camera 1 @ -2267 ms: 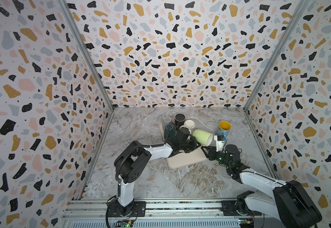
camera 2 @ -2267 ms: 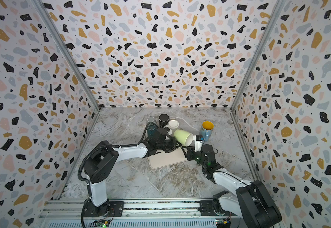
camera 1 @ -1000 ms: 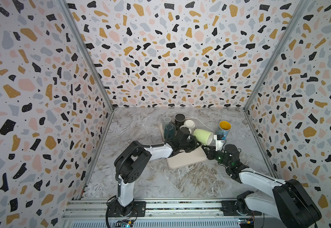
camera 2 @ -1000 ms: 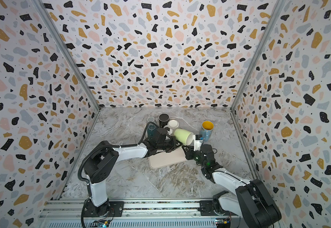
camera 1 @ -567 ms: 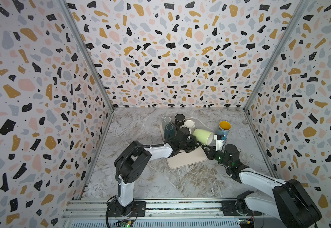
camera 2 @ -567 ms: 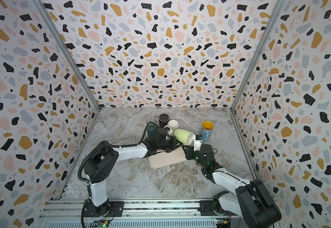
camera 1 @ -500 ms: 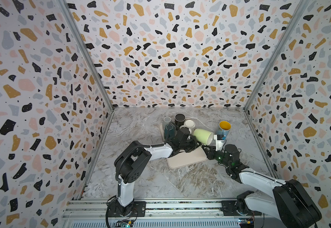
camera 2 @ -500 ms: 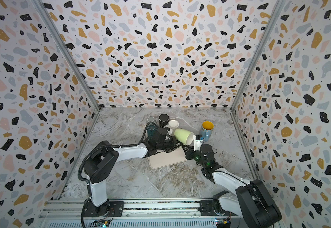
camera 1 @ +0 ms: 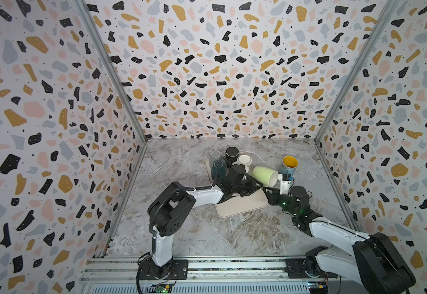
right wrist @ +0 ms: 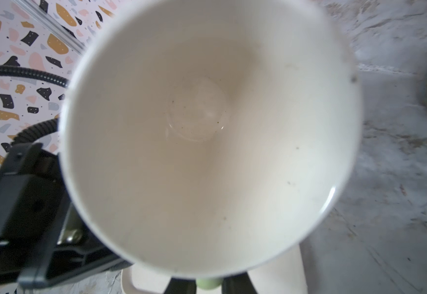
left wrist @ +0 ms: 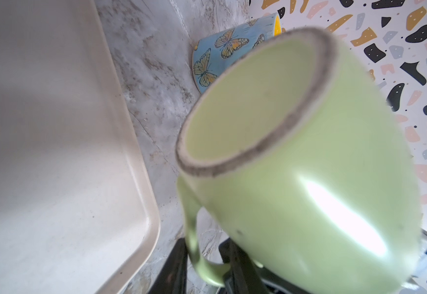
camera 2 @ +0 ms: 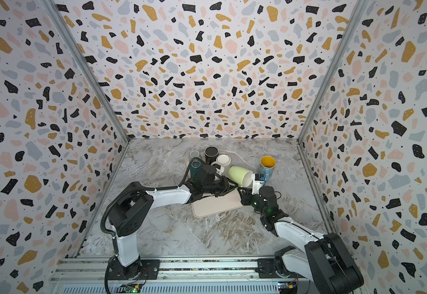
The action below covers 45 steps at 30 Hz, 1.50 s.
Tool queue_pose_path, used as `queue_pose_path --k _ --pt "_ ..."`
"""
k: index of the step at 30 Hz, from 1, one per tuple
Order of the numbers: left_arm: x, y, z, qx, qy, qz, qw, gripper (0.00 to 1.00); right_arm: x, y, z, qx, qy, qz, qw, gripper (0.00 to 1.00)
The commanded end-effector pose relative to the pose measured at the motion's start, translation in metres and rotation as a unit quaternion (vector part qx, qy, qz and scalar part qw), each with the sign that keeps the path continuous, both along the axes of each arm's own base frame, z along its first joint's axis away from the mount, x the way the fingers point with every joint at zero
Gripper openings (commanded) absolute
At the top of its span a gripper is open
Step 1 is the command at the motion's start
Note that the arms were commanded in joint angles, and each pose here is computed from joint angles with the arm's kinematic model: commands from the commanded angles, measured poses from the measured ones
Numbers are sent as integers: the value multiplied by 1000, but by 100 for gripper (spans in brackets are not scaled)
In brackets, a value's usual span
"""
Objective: Turn the mug right side up
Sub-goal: Place the mug at the top-right of the table.
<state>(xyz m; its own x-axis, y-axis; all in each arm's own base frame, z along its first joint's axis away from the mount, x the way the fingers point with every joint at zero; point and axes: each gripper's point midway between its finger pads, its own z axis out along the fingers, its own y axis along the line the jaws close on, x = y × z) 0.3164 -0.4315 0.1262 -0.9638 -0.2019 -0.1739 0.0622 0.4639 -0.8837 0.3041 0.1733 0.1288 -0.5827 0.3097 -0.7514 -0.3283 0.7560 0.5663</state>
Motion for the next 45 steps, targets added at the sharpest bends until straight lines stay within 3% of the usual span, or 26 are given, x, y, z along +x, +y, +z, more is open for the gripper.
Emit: queue_pose_path --k 1,13,32,45 --pt "0 -10 17 -34 -24 -12 999 33 7 0 31 16 -42 -7 999 0" --pt "-1 -9 10 -38 -13 -11 999 45 4 -6 30 9 -43 -20 999 0" --pt "-1 -6 12 -33 -18 -5 999 48 1 -8 33 3 -50 -20 999 0" --pt "2 2 26 -11 -54 -6 998 48 6 -9 29 -25 -34 -21 999 0"
